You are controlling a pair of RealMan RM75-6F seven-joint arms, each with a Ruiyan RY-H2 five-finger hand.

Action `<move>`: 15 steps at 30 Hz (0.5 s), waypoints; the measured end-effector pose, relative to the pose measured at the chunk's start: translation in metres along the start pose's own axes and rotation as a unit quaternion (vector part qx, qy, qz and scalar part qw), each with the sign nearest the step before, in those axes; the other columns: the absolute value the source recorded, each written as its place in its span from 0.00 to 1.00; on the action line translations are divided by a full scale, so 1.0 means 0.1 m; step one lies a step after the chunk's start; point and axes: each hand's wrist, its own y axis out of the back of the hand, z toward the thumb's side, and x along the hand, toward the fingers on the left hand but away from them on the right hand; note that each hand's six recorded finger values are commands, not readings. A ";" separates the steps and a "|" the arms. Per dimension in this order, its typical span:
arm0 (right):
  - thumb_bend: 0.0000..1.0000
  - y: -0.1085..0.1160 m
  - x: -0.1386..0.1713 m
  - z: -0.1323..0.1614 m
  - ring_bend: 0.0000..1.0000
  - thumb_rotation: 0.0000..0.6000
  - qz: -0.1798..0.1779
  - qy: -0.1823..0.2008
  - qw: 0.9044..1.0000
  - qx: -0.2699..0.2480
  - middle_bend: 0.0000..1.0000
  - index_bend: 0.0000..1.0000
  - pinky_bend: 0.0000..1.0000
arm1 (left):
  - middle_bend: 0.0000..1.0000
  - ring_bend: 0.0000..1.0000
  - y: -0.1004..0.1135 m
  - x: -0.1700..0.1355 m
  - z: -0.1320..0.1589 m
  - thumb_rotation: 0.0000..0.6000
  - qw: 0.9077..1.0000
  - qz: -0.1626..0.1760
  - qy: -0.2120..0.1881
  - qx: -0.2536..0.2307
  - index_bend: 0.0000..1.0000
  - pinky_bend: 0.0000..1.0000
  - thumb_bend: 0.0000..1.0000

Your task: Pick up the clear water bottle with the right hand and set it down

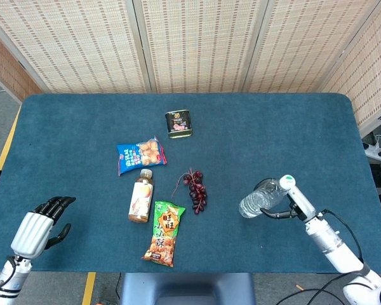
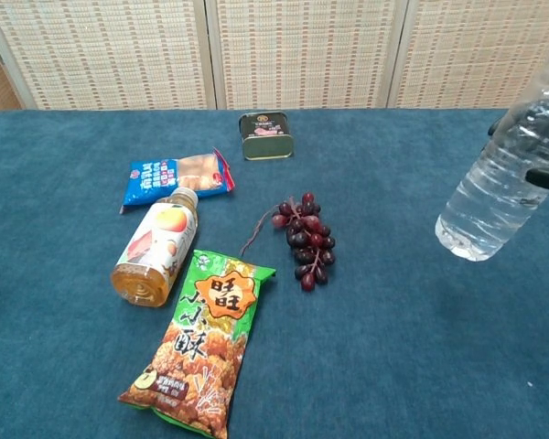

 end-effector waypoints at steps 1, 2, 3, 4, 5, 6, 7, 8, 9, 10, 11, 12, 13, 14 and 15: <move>0.55 0.02 -0.01 -0.01 0.53 1.00 -0.007 0.001 1.000 -0.011 0.71 0.81 0.46 | 0.21 0.21 0.00 0.00 0.00 1.00 1.000 -0.001 0.000 0.000 0.17 0.43 0.38; 0.55 0.04 -0.01 -0.02 0.52 1.00 -0.012 0.003 1.000 -0.015 0.71 0.81 0.46 | 0.21 0.21 -0.01 0.00 0.00 1.00 1.000 -0.002 0.001 0.000 0.17 0.43 0.38; 0.55 0.07 -0.01 -0.03 0.53 1.00 -0.018 0.004 1.000 -0.013 0.71 0.81 0.46 | 0.21 0.21 -0.01 0.00 0.00 1.00 1.000 -0.002 0.001 -0.001 0.17 0.43 0.38; 0.55 0.10 -0.02 -0.05 0.53 1.00 -0.026 0.006 1.000 -0.004 0.71 0.81 0.46 | 0.21 0.21 -0.01 0.00 0.00 1.00 1.000 -0.002 0.000 0.000 0.17 0.43 0.38; 0.55 0.12 -0.03 -0.06 0.53 1.00 -0.032 0.007 0.999 0.008 0.71 0.81 0.46 | 0.21 0.21 -0.01 0.00 0.00 1.00 1.000 -0.003 0.000 0.001 0.17 0.43 0.38; 0.55 0.14 -0.03 -0.07 0.52 1.00 -0.038 0.007 0.999 0.025 0.71 0.81 0.46 | 0.21 0.21 -0.02 0.00 0.01 1.00 1.000 -0.003 0.000 0.002 0.17 0.43 0.38; 0.55 0.17 -0.03 -0.09 0.53 1.00 -0.047 0.008 0.997 0.054 0.71 0.81 0.46 | 0.21 0.21 -0.02 0.00 0.01 1.00 1.000 -0.004 0.000 0.003 0.17 0.43 0.38; 0.55 0.19 -0.04 -0.10 0.53 1.00 -0.054 0.007 0.995 0.081 0.71 0.81 0.46 | 0.21 0.21 -0.02 0.01 0.01 1.00 1.000 -0.004 -0.001 0.003 0.17 0.43 0.38; 0.55 0.22 -0.04 -0.11 0.53 1.00 -0.060 0.006 0.992 0.112 0.71 0.81 0.46 | 0.21 0.21 -0.02 0.00 0.01 1.00 1.000 -0.004 -0.001 0.002 0.17 0.43 0.38; 0.55 0.24 -0.04 -0.13 0.53 1.00 -0.069 0.003 0.985 0.161 0.71 0.81 0.46 | 0.21 0.21 -0.02 0.00 0.02 1.00 1.000 -0.004 -0.001 0.003 0.17 0.43 0.38; 0.55 0.26 -0.04 -0.14 0.53 1.00 -0.074 0.000 0.977 0.201 0.71 0.81 0.46 | 0.21 0.21 -0.02 0.00 0.02 1.00 1.000 -0.004 -0.002 0.004 0.17 0.43 0.38; 0.55 0.28 -0.04 -0.15 0.53 1.00 -0.079 -0.003 0.967 0.242 0.71 0.81 0.46 | 0.21 0.21 -0.02 0.00 0.02 1.00 1.000 -0.004 -0.002 0.004 0.17 0.43 0.38; 0.55 0.29 -0.04 -0.17 0.53 1.00 -0.085 -0.008 0.951 0.298 0.71 0.81 0.46 | 0.21 0.21 -0.02 0.00 0.01 1.00 1.000 -0.004 -0.001 0.005 0.17 0.43 0.38; 0.55 0.31 -0.04 -0.18 0.53 1.00 -0.090 -0.012 0.937 0.338 0.71 0.81 0.46 | 0.21 0.21 -0.02 0.00 0.01 1.00 1.000 -0.004 -0.001 0.004 0.17 0.43 0.38; 0.55 0.32 -0.04 -0.18 0.53 1.00 -0.093 -0.016 0.922 0.375 0.71 0.81 0.46 | 0.21 0.21 -0.02 0.00 0.01 1.00 1.000 -0.003 -0.001 0.003 0.17 0.43 0.38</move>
